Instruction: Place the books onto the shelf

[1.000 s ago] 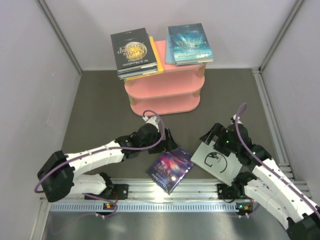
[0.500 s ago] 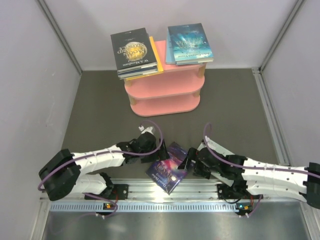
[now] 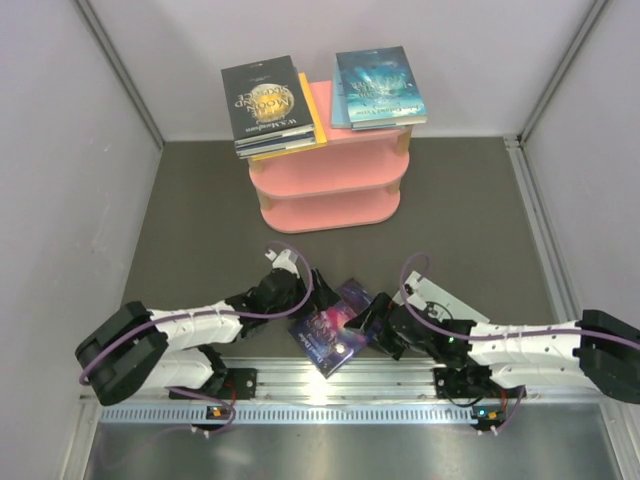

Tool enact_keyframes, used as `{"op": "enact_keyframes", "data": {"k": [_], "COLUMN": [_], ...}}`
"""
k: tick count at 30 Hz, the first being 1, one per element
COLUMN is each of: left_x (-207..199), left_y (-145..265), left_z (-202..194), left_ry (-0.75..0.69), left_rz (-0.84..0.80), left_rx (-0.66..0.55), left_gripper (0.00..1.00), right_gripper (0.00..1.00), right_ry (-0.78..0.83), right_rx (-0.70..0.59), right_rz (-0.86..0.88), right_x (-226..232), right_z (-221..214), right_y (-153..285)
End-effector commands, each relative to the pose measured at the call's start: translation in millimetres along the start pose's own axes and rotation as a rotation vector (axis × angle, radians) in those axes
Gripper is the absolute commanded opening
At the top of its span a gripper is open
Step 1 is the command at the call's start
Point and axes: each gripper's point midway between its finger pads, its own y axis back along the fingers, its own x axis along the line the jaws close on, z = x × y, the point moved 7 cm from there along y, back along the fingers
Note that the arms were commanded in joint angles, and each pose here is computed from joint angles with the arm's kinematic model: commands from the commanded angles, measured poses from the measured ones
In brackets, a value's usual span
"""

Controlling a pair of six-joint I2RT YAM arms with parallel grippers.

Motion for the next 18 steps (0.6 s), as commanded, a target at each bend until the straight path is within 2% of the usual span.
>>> {"op": "enact_keyframes", "data": {"k": [1,5,12,18], "left_x": [-33,-37,-40,-57], "left_y": [18,23,34,45], "left_z": [-40,-40,-41,-31], "left_ry": [0.128,0.144,0.191,0.165], "left_rz": [-0.263,-0.302,-0.368,-0.422], "left_rx": [0.281,0.277,0.28,0.251], "left_gripper": [0.99,0.99,0.99,0.99], "right_gripper": [1.0,1.0,1.0,1.0], "right_ry": [-0.035,-0.055,-0.048,-0.039], "right_rx": [-0.055,-0.123,-0.341,-0.376], "right_rz": [-0.013,0.116,0.254,0.308], "right_x": [-25,-1,43,46], "right_z": [-5,-5,27,32], "right_y": [-16,-4,33,40]}}
